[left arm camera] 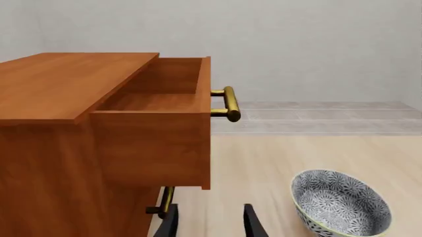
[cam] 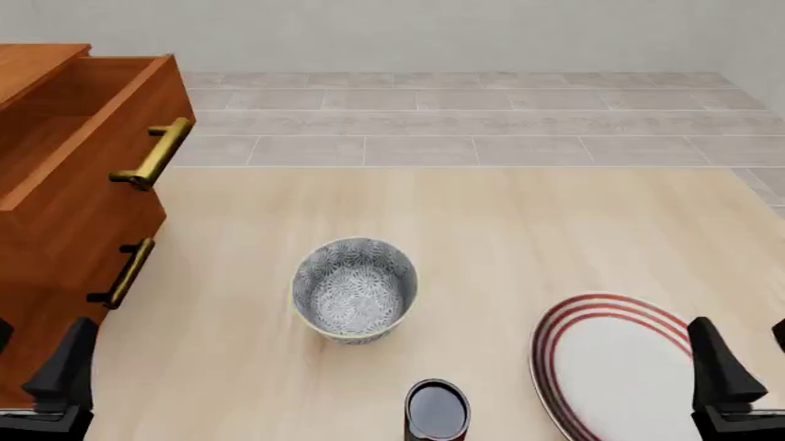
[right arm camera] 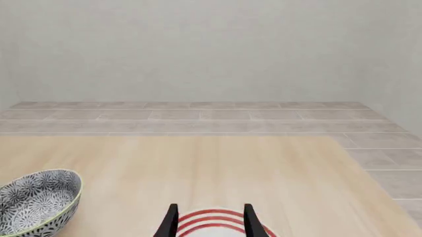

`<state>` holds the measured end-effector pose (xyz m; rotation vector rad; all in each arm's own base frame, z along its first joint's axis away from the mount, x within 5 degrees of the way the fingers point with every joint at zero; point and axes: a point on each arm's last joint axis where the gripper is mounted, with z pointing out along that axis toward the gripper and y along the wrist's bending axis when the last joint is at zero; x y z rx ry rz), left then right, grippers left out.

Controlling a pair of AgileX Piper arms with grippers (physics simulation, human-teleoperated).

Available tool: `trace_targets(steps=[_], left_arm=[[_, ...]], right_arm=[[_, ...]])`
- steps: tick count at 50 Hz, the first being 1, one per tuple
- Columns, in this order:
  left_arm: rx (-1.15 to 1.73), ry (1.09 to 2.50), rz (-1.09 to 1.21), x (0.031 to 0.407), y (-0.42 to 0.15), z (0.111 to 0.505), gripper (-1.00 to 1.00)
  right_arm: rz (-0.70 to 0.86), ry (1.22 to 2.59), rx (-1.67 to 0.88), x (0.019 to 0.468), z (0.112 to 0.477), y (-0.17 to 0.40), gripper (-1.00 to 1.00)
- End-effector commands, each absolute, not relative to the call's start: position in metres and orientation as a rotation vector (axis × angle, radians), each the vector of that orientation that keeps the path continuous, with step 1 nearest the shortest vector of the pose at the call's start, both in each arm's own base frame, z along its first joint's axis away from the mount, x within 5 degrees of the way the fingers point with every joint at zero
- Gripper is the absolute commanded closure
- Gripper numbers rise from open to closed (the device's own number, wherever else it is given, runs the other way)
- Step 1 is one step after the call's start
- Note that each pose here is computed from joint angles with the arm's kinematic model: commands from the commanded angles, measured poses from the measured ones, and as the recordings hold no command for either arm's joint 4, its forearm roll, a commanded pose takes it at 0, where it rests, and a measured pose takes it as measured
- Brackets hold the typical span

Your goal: Put the bowl on top of the cabinet.

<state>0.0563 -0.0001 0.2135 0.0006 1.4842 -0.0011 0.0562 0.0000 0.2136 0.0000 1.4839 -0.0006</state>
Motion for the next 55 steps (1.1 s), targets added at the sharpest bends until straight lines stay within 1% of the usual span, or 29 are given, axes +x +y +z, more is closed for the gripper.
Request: trace_targets(steps=[1,16,39,55], left_arm=[[0.004,1.484,-0.003,0.057,0.0,0.215,-1.0],[0.054,1.48,-0.005,0.057,-0.002,0.215,-1.0],[0.2,1.5,-0.112,0.06,-0.012,0.216,-1.0],[0.223,1.522,-0.146,0.064,-0.016,0.217,-1.0]], right_arm=[[-0.002,1.484,0.001,0.056,0.215,0.0,-1.0],[0.001,1.486,-0.003,0.057,0.214,0.0,-1.0],[0.002,1.482,0.002,0.056,0.214,0.0,-1.0],[0.002,1.485,0.007,0.057,0.214,0.0,-1.0]])
